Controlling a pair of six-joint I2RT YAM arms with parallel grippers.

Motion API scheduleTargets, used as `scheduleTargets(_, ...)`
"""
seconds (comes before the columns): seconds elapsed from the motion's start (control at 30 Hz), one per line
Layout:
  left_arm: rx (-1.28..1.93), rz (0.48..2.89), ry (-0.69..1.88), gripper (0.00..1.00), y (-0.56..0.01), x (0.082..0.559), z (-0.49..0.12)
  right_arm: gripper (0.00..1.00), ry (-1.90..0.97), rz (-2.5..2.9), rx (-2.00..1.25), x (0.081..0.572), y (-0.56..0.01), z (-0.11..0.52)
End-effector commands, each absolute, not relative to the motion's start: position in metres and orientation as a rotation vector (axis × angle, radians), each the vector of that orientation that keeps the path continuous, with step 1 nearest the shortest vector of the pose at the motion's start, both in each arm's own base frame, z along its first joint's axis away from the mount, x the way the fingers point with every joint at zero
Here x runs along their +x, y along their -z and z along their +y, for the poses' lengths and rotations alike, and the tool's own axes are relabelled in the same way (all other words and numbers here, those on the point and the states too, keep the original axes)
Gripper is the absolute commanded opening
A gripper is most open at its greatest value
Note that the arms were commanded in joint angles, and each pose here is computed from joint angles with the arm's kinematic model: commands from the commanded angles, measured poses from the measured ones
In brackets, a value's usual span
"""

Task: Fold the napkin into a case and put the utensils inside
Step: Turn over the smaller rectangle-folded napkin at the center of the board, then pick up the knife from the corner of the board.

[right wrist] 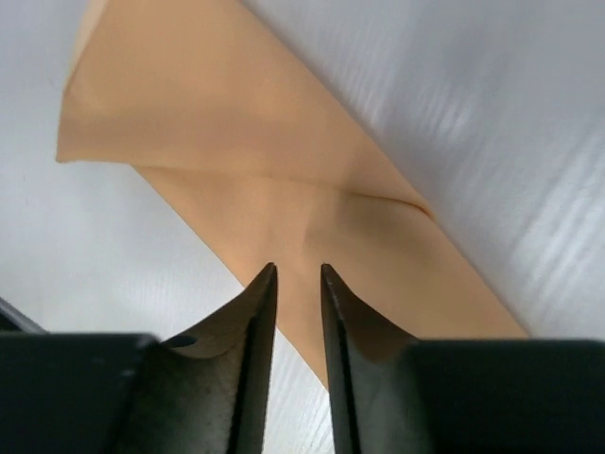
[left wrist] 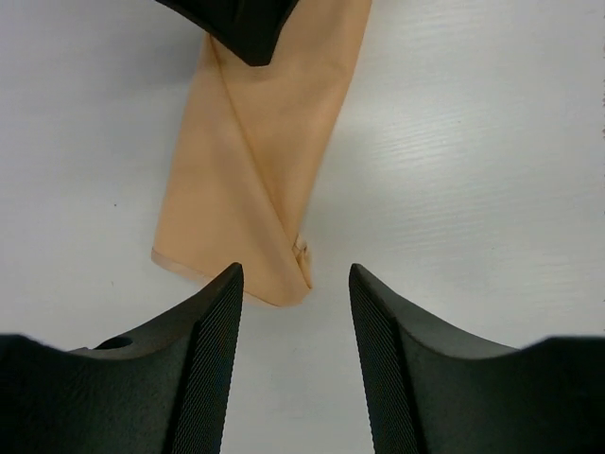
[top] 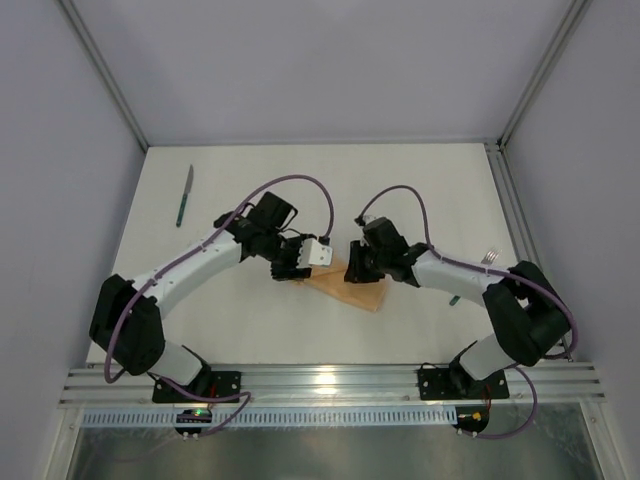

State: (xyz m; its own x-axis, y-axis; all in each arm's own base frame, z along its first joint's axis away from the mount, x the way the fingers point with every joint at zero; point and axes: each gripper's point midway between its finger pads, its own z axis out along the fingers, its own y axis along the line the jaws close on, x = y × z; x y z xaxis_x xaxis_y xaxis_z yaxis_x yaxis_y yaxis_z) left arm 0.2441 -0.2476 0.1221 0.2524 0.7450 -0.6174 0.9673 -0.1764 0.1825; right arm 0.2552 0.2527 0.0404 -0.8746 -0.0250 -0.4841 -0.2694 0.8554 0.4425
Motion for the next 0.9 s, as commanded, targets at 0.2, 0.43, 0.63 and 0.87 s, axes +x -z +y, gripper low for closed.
scheduleTargets(0.2,0.827,2.058,0.297,0.68,-0.225,0.37,-0.135,0.63,-0.269,2.141,0.106,0.317,-0.2,0.141)
scheduleTargets(0.43,0.217,2.306,0.056,0.79,-0.183,0.448,0.055,0.99,-0.246,1.799,0.33,0.298,-0.256,0.077)
scheduleTargets(0.63,0.154,2.539,0.015,0.77,-0.121,0.47,0.102,0.99,-0.329,1.771,0.181,0.293,-0.262,0.094)
scheduleTargets(0.87,0.077,2.641,-0.095,0.74,-0.08,0.504,0.131,0.96,-0.331,1.899,0.046,0.305,-0.238,0.115)
